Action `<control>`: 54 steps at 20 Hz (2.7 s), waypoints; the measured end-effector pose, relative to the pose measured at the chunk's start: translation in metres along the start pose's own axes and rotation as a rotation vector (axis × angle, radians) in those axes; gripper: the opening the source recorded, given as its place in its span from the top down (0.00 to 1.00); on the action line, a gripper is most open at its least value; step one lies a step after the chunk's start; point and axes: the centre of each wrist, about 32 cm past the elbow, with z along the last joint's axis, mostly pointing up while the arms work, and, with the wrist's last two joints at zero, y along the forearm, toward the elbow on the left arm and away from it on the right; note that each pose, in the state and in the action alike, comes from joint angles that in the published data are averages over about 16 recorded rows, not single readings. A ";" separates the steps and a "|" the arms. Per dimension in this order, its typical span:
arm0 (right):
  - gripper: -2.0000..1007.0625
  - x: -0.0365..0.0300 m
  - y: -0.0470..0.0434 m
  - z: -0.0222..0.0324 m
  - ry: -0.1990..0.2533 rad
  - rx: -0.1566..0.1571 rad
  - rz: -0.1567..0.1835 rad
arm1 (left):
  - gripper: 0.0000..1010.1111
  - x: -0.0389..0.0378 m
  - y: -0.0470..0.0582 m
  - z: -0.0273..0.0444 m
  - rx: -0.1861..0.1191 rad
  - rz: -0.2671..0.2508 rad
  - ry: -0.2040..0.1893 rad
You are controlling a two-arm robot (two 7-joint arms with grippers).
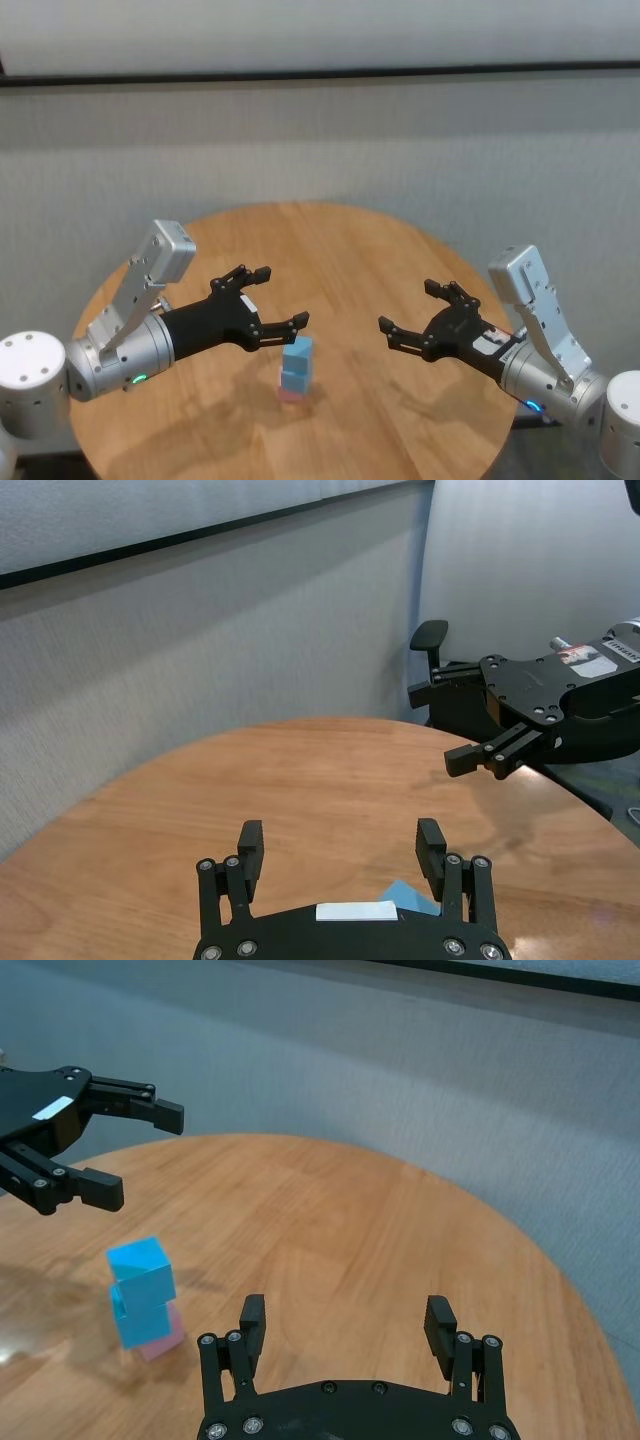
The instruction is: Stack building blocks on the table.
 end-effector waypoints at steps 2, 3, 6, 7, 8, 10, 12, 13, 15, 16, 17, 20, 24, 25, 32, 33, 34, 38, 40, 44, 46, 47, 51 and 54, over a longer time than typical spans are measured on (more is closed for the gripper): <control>0.01 0.0000 0.0000 0.0000 0.000 0.000 0.000 | 0.01 -0.0001 0.001 0.0001 -0.001 0.003 -0.001; 0.01 0.0000 0.0000 0.0000 0.000 0.000 0.000 | 0.01 -0.0001 0.001 0.0001 -0.001 0.003 -0.001; 0.01 0.0000 0.0000 0.0000 0.000 0.000 0.000 | 0.01 0.0000 0.000 0.0000 0.000 0.001 -0.001; 0.01 0.0000 0.0000 0.0000 0.000 0.000 0.000 | 0.01 0.0001 0.000 0.0000 0.000 0.000 0.000; 0.01 0.0000 0.0000 0.0000 0.000 0.000 0.000 | 0.01 0.0001 0.000 -0.0001 0.001 0.000 0.000; 0.01 0.0000 0.0000 0.0000 0.000 0.000 0.000 | 0.01 0.0002 0.000 -0.0001 0.001 -0.001 0.000; 0.01 0.0000 0.0000 0.0000 0.000 0.000 0.000 | 0.01 0.0003 0.000 -0.0001 0.002 -0.002 0.000; 0.01 0.0000 0.0000 0.0000 0.000 0.000 0.000 | 0.01 0.0004 0.000 -0.0002 0.003 -0.003 0.000; 0.01 0.0000 0.0000 0.0000 0.000 0.000 0.000 | 0.01 0.0004 0.000 -0.0002 0.003 -0.003 0.000; 0.01 0.0000 0.0000 0.0000 0.000 0.000 0.000 | 0.01 0.0005 -0.001 -0.0002 0.003 -0.004 0.000; 0.01 0.0000 0.0000 0.0000 0.000 0.000 0.000 | 0.01 0.0005 -0.001 -0.0002 0.004 -0.004 0.000; 0.01 0.0000 0.0000 0.0000 0.000 0.000 0.000 | 0.01 0.0005 -0.001 -0.0002 0.004 -0.005 0.000; 0.01 0.0000 0.0000 0.0000 0.000 0.000 0.000 | 0.01 0.0005 -0.001 -0.0002 0.005 -0.005 0.000; 0.01 0.0000 0.0000 0.0000 0.000 0.000 0.000 | 0.01 0.0005 -0.001 -0.0002 0.005 -0.006 0.000; 0.01 0.0000 0.0000 0.0000 0.000 0.000 0.000 | 0.01 0.0005 -0.001 -0.0003 0.006 -0.006 0.000; 0.01 0.0000 0.0000 0.0000 0.000 0.000 0.000 | 0.01 0.0005 -0.001 -0.0003 0.006 -0.007 0.000; 0.01 0.0000 0.0000 0.0000 0.000 0.000 0.000 | 0.01 0.0005 -0.001 -0.0003 0.006 -0.007 0.000; 0.01 0.0000 0.0000 0.0000 0.000 0.000 0.000 | 0.01 0.0006 -0.001 -0.0003 0.006 -0.007 0.000; 0.01 0.0000 0.0000 0.0000 0.000 0.000 0.000 | 0.01 0.0006 -0.001 -0.0003 0.006 -0.007 0.000; 0.01 0.0000 0.0000 0.0000 0.000 0.000 0.000 | 0.01 0.0006 -0.001 -0.0003 0.006 -0.007 0.000; 0.01 0.0000 0.0000 0.0000 0.000 0.000 0.000 | 0.01 0.0006 -0.001 -0.0003 0.006 -0.007 0.000; 0.01 0.0000 0.0000 0.0000 0.000 0.000 0.000 | 0.01 0.0006 -0.001 -0.0003 0.006 -0.007 0.000; 0.01 0.0000 0.0000 0.0000 0.000 0.000 0.000 | 0.01 0.0006 -0.001 -0.0003 0.006 -0.007 0.000; 0.01 0.0000 0.0000 0.0000 0.000 0.000 0.000 | 0.01 0.0006 -0.001 -0.0003 0.006 -0.007 0.000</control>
